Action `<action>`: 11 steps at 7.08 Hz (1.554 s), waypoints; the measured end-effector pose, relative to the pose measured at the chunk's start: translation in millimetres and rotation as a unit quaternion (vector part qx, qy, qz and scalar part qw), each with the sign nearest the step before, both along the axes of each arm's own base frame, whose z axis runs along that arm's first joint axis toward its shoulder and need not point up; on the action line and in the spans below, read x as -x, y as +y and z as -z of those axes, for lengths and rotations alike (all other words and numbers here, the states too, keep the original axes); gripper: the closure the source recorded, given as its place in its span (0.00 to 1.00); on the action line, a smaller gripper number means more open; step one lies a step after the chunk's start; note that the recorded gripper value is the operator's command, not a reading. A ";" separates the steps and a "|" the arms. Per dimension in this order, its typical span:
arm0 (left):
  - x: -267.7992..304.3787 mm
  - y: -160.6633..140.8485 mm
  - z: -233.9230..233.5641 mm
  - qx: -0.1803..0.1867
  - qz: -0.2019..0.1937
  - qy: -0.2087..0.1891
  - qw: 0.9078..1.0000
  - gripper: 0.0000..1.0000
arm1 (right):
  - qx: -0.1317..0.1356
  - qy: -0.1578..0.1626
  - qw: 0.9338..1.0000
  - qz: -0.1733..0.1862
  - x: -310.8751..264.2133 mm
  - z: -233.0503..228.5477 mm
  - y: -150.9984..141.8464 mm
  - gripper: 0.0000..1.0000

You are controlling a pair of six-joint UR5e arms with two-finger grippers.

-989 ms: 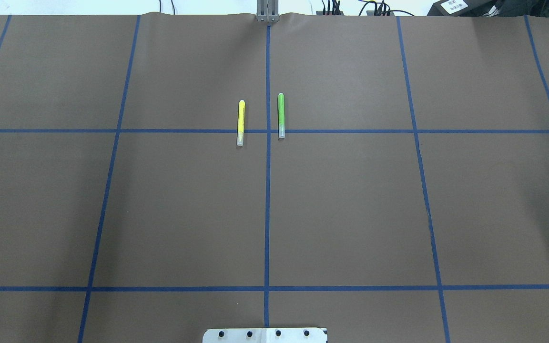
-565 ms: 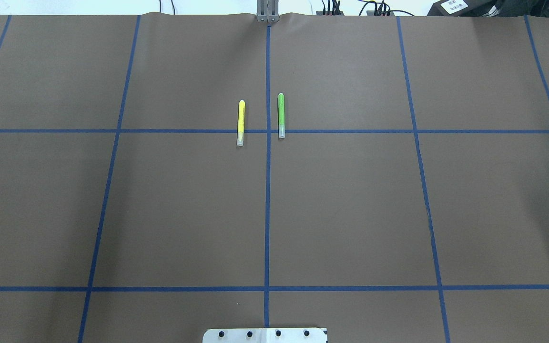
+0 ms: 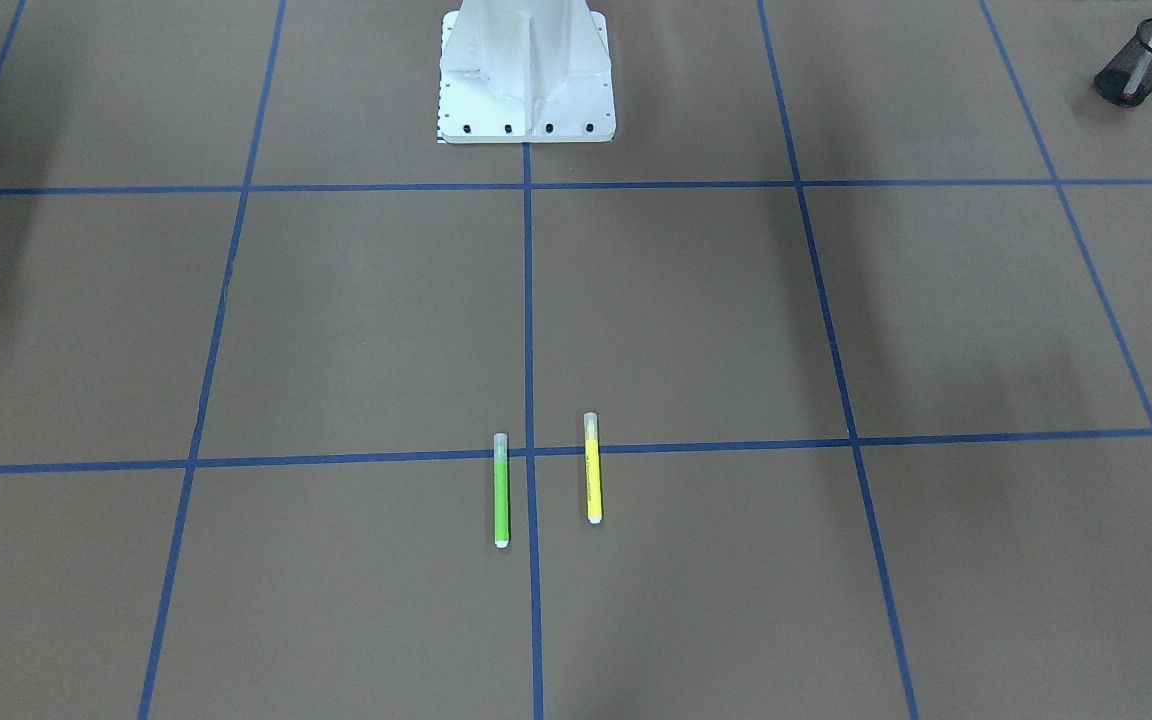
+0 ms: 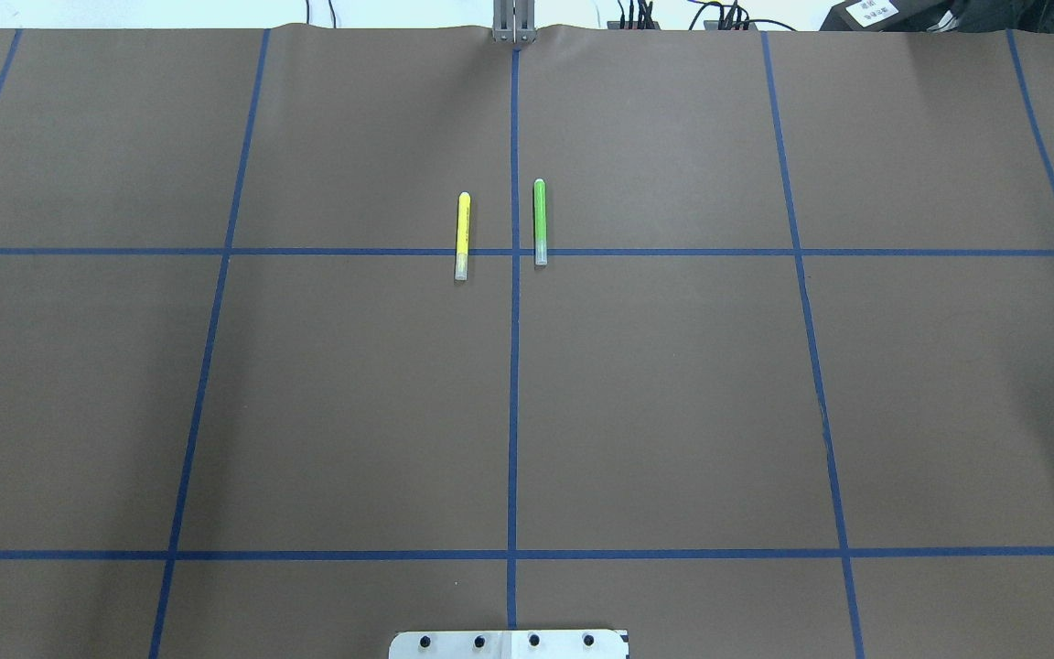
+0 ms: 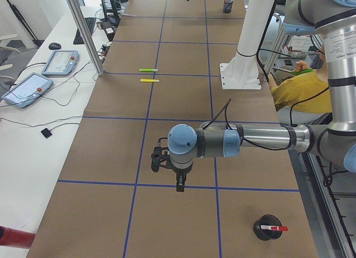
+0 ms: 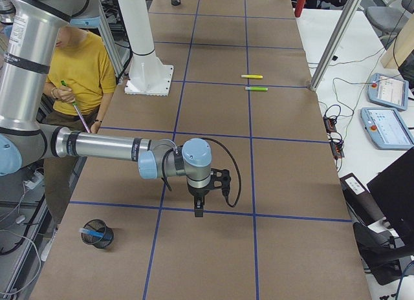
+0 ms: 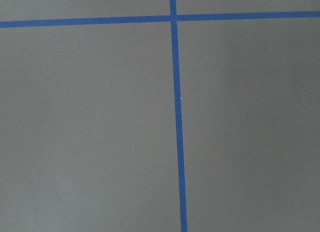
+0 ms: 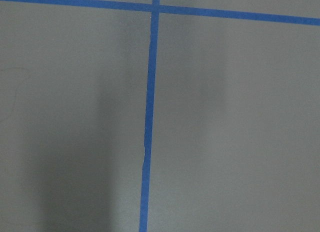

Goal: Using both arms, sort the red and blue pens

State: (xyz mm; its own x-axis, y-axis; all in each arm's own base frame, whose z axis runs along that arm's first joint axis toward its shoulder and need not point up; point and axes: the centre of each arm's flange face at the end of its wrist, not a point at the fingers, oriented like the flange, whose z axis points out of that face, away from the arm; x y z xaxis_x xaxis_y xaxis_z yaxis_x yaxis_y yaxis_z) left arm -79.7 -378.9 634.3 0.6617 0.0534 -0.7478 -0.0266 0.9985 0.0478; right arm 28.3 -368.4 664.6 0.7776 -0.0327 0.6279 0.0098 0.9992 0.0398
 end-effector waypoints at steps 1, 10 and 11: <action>0.0 0.2 0.2 0.000 0.000 0.000 1.000 0.00 | 0.000 0.000 1.000 0.000 -0.4 -0.3 0.6 0.00; -0.2 -1.5 3.4 -0.005 -0.001 0.000 1.000 0.00 | -0.012 -0.006 1.000 -0.001 0.5 11.0 -5.0 0.00; -0.2 -1.5 3.4 -0.005 -0.001 0.000 1.000 0.00 | -0.012 -0.007 1.000 -0.001 0.6 11.5 -5.1 0.00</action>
State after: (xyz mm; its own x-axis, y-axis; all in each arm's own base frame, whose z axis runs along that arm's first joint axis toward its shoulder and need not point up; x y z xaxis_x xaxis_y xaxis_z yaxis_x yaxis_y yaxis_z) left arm -79.5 -380.4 630.9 0.6619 0.0620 -0.7471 -0.0283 0.9979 0.0577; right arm 27.6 -373.4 653.1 0.7693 -0.0467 0.6372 0.0073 0.9979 0.0643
